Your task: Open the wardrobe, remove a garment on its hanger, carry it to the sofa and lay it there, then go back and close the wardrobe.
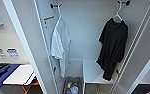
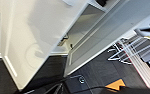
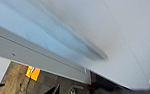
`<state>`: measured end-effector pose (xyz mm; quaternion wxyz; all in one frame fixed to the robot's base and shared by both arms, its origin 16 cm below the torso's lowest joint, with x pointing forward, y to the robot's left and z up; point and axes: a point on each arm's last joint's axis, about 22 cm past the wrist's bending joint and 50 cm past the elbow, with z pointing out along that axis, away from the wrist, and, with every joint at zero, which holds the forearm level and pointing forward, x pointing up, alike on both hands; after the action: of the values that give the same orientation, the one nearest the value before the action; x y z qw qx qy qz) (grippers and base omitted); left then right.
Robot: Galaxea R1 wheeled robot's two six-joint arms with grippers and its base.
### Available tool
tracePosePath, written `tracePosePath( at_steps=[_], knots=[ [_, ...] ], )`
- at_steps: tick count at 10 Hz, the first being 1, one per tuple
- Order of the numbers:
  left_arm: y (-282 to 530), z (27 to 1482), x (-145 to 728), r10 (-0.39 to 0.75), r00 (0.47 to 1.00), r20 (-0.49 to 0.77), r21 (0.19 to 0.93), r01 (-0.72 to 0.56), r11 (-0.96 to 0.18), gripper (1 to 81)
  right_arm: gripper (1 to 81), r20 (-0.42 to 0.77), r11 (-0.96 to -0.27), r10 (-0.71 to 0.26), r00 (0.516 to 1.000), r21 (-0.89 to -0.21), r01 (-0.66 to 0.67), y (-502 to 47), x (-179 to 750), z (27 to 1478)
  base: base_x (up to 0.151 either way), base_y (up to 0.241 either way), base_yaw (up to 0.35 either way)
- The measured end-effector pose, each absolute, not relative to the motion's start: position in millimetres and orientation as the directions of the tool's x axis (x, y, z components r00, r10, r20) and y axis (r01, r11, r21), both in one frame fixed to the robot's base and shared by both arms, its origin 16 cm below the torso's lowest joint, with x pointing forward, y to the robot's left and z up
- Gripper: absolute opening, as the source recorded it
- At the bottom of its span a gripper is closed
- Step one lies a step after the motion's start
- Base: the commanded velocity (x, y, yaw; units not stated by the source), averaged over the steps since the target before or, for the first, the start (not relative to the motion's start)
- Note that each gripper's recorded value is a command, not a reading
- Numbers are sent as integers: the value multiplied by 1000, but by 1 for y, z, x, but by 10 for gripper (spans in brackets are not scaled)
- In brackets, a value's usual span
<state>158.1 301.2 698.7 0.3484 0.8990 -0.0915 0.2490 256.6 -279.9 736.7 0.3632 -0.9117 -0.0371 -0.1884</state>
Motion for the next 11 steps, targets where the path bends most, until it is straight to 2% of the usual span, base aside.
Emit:
tracePosePath(
  at_steps=[1, 3, 6, 7, 9, 11],
  knots=[
    [337, 673, 162, 63, 865, 497, 539, -252, -804, 811, 811, 285, -780, -74, 956, -613, 123, -305, 229, 701, 0, 0, 0],
    [357, 618, 129, 159, 893, 422, 508, -87, -857, 811, 811, 288, -865, -168, 943, -502, -1, -383, 251, 659, 0, 0, 0],
    [359, 551, 132, 231, 872, 431, 438, 21, -899, 811, 811, 225, -910, -235, 946, -393, -133, -425, 229, 586, 0, 0, 0],
    [341, 528, 125, 247, 875, 417, 431, 49, -901, 811, 811, 212, -913, -252, 944, -375, -160, -423, 226, 565, 0, 0, 0],
    [296, 492, 85, 265, 900, 347, 430, 99, -898, 811, 811, 133, -899, -274, 952, -387, -204, -372, 181, 515, 0, 0, 0],
    [284, 466, 50, 253, 927, 278, 384, 134, -914, 811, 811, 57, -900, -289, 956, -356, -251, -349, 124, 481, 0, 0, 0]
  ],
)
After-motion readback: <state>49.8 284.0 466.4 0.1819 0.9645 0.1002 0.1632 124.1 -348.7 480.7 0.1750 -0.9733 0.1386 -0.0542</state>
